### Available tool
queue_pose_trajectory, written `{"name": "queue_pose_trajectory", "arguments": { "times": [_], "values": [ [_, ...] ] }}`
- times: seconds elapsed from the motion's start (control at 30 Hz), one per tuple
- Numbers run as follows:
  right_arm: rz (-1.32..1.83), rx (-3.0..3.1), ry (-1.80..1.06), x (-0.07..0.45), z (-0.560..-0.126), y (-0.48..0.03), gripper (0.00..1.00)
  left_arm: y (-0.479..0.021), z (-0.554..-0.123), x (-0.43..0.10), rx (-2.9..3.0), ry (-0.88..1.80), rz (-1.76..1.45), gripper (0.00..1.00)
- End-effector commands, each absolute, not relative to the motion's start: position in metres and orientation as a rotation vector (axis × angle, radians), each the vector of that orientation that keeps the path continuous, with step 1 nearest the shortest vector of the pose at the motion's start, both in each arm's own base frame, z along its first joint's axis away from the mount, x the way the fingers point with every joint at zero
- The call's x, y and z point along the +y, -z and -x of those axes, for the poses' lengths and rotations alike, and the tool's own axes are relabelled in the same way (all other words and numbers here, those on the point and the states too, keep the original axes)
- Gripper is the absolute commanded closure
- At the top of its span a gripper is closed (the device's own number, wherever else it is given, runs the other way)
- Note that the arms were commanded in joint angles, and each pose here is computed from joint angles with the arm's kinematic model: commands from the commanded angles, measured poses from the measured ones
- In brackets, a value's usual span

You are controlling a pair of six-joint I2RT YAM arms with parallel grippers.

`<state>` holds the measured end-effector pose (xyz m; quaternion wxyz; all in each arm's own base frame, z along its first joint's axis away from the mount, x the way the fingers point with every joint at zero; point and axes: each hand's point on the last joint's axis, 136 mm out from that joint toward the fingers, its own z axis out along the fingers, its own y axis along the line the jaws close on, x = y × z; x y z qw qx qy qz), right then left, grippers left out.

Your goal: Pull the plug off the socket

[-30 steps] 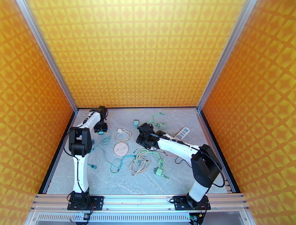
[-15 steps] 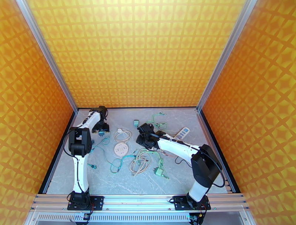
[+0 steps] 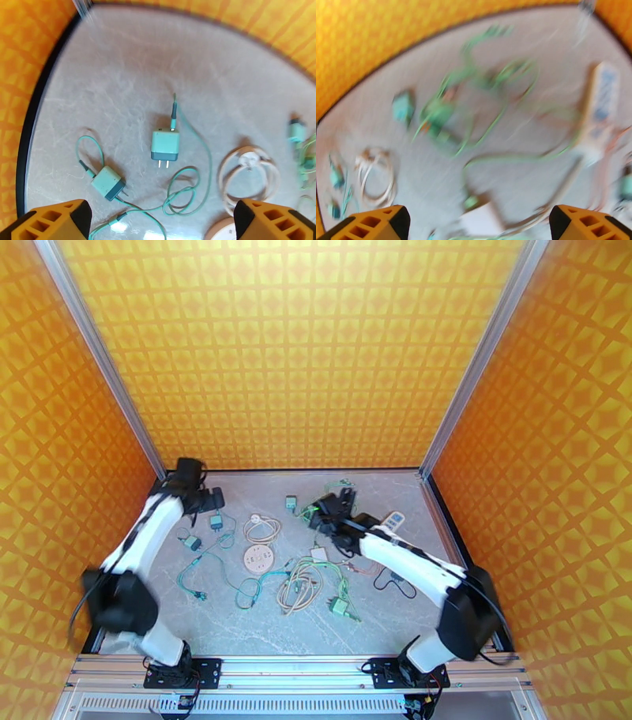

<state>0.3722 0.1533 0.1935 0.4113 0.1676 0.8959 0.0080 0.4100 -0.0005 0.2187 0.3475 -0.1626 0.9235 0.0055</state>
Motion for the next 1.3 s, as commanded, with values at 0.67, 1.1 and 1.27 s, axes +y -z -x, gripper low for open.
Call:
{"name": "queue_pose_trajectory", "arguments": {
  "times": [0.67,1.1,1.27],
  "values": [
    [-0.278,1.869,0.627,-0.019,-0.390,-0.140,0.02,-0.107,-0.395,0.091,2.038,-0.287,0.486,0.01],
    [-0.148,1.824,0.285,-0.010,-0.393,-0.127,0.01,-0.112,-0.397,0.035,1.811,-0.152,0.122,0.01],
    [-0.107,1.798,0.219,-0.004,-0.393,-0.117,0.01,-0.109,-0.398,0.035,1.830,-0.153,0.123,0.01]
  ]
}}
